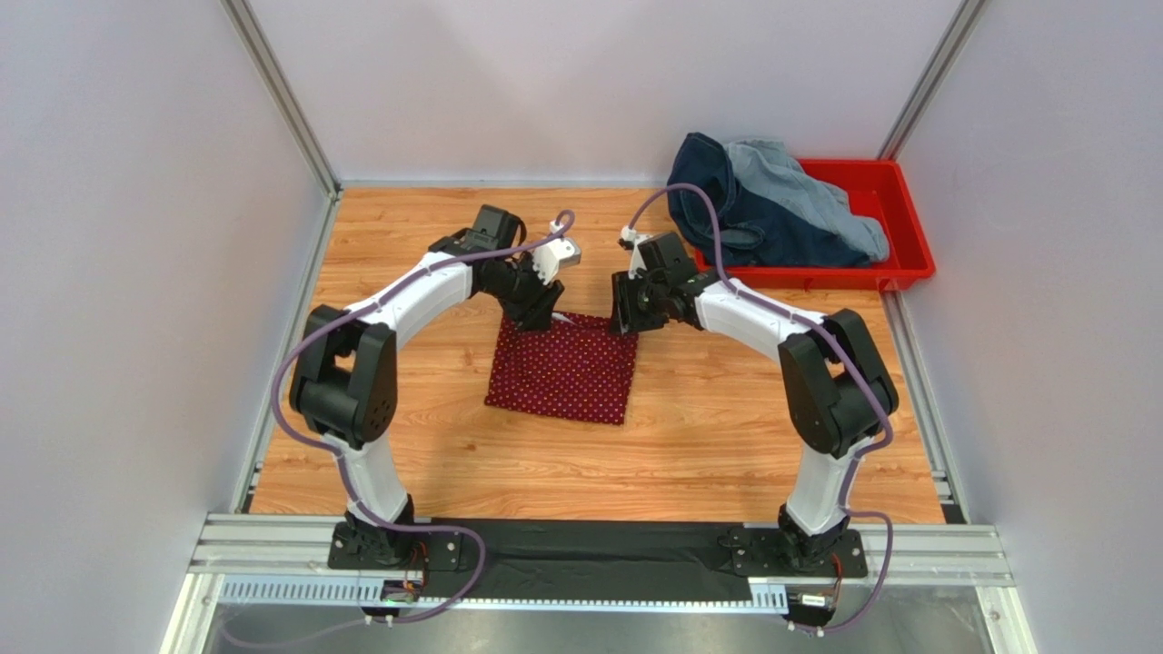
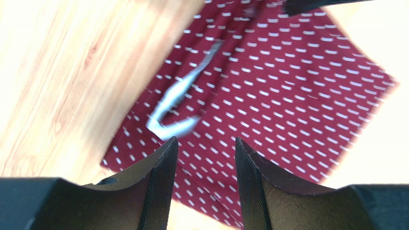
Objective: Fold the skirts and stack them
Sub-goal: Smooth out the skirt at the center of the board, then move the skirt to the corner of the board.
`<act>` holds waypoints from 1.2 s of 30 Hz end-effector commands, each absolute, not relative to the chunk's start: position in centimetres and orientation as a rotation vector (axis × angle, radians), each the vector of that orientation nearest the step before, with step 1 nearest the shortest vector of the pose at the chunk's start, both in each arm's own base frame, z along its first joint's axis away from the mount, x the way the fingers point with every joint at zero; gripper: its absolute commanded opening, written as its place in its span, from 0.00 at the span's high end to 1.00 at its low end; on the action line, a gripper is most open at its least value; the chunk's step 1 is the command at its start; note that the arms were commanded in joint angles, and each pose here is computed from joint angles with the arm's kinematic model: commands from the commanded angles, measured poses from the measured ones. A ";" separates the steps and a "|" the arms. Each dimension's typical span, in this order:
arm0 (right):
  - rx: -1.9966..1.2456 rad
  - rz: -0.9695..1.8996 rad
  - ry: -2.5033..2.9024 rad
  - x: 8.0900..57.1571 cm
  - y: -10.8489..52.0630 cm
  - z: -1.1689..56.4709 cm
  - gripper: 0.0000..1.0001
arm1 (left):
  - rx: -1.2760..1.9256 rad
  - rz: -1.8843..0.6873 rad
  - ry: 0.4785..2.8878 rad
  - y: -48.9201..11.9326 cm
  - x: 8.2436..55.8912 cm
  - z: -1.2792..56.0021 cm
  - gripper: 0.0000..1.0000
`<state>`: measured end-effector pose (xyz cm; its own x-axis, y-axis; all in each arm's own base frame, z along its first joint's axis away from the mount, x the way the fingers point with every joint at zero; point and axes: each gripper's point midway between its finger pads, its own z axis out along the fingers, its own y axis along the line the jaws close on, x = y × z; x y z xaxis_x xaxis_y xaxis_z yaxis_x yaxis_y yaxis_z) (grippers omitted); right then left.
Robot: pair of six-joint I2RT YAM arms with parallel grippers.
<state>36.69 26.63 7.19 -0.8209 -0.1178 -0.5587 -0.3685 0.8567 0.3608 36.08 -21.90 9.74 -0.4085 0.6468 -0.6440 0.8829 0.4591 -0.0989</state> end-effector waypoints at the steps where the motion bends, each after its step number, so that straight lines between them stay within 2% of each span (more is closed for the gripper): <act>1: -0.368 0.538 2.489 38.9 26.3 6.2 0.61 | 1.303 -0.543 2.212 -21.6 37.4 7.1 0.46; 10: -0.340 0.434 2.511 41.7 25.8 4.3 0.62 | 1.202 -0.344 2.313 -20.0 41.1 5.1 0.47; 15: -0.358 0.361 2.454 43.1 25.3 7.1 0.61 | 1.045 -0.543 2.224 -21.6 40.4 10.1 0.46; 20: -0.356 0.391 2.378 42.2 24.9 11.6 0.58 | 0.769 -0.512 2.261 -17.6 41.1 12.9 0.40; 23: -0.355 0.408 2.366 40.4 24.1 12.6 0.58 | 0.623 -0.502 2.409 -14.5 39.4 10.4 0.39; 29: -0.350 0.405 2.405 37.4 22.6 11.5 0.57 | 0.641 -0.565 2.630 -13.5 34.5 4.9 0.40; 36: -0.355 0.367 2.423 36.5 21.7 10.9 0.57 | 0.624 -0.654 2.686 -14.5 34.5 3.3 0.41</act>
<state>36.29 22.20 9.84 -0.7736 -0.1542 -0.6147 -0.3394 0.9199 0.1963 33.88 -13.71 2.57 -0.8474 0.3661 -0.3845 0.4959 0.8046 -0.3266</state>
